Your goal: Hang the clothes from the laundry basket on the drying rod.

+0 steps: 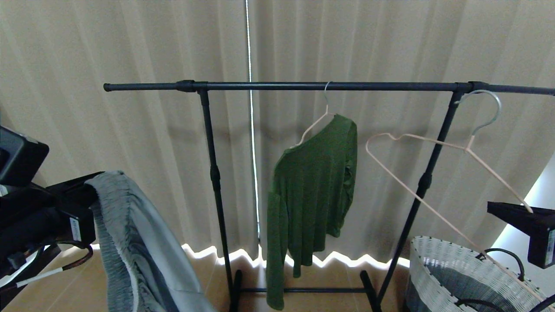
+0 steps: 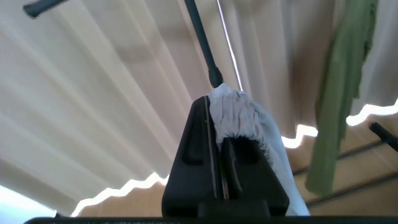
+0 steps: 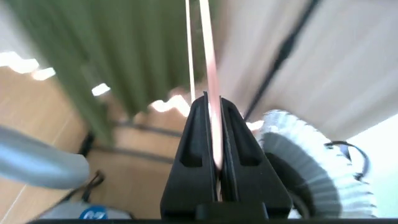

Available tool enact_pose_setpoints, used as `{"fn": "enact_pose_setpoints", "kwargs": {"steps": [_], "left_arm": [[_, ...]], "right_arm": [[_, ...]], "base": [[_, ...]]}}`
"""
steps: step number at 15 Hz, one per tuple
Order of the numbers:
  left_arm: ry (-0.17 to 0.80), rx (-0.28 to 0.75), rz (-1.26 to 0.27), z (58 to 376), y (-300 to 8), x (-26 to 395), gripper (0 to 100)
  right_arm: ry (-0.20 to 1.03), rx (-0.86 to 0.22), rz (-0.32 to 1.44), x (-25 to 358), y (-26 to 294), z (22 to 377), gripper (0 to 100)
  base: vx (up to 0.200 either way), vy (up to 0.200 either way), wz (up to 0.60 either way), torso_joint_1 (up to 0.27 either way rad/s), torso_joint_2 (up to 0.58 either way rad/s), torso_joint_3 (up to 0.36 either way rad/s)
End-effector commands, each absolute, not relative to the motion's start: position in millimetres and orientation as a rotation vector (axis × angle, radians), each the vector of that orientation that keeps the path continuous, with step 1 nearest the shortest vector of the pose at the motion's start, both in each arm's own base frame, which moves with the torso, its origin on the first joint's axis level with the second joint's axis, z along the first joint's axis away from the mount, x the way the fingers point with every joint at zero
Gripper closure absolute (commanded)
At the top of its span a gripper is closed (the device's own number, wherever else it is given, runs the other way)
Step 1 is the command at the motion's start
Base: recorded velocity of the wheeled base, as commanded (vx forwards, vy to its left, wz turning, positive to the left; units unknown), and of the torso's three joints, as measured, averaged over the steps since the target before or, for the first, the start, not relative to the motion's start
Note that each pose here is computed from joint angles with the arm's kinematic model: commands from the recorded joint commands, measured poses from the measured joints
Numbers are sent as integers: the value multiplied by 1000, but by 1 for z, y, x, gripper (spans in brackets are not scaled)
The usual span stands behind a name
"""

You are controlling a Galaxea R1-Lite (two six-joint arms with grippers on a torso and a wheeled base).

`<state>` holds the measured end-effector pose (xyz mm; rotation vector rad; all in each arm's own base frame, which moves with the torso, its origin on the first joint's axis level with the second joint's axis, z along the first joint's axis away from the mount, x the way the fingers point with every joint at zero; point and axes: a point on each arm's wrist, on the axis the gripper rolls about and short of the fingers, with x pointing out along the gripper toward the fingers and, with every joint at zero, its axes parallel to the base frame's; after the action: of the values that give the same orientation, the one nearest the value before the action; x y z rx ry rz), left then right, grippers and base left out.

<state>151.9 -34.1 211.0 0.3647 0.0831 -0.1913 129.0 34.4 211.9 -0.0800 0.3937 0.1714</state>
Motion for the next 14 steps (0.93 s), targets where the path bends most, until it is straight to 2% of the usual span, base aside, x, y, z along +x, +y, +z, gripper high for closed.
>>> {"fn": "enact_pose_setpoints", "kwargs": {"steps": [1, 3, 6, 9, 10, 14], "left_arm": [[84, 368, -190, 211, -34, 153, 100], [90, 402, -192, 209, -34, 153, 100], [108, 417, -237, 208, -44, 162, 100], [138, 428, -175, 209, -54, 175, 100], [172, 414, -84, 211, -62, 196, 100], [205, 272, 39, 213, -77, 235, 100]], "right_arm": [[377, -101, 297, 119, 49, 202, 100], [339, -94, 365, 120, 58, 202, 100], [344, -32, 542, 132, 93, 199, 100], [329, -22, 572, 146, 109, 193, 100], [328, -21, 624, 145, 121, 191, 100], [380, 55, 762, 121, 142, 188, 100]], "base": [[0, 0, 0, 0, 0, 0], [0, 0, 0, 0, 0, 0], [0, 0, 0, 0, 0, 0], [0, 0, 0, 0, 0, 0], [0, 0, 0, 0, 0, 0], [0, 0, 0, 0, 0, 0]]}}
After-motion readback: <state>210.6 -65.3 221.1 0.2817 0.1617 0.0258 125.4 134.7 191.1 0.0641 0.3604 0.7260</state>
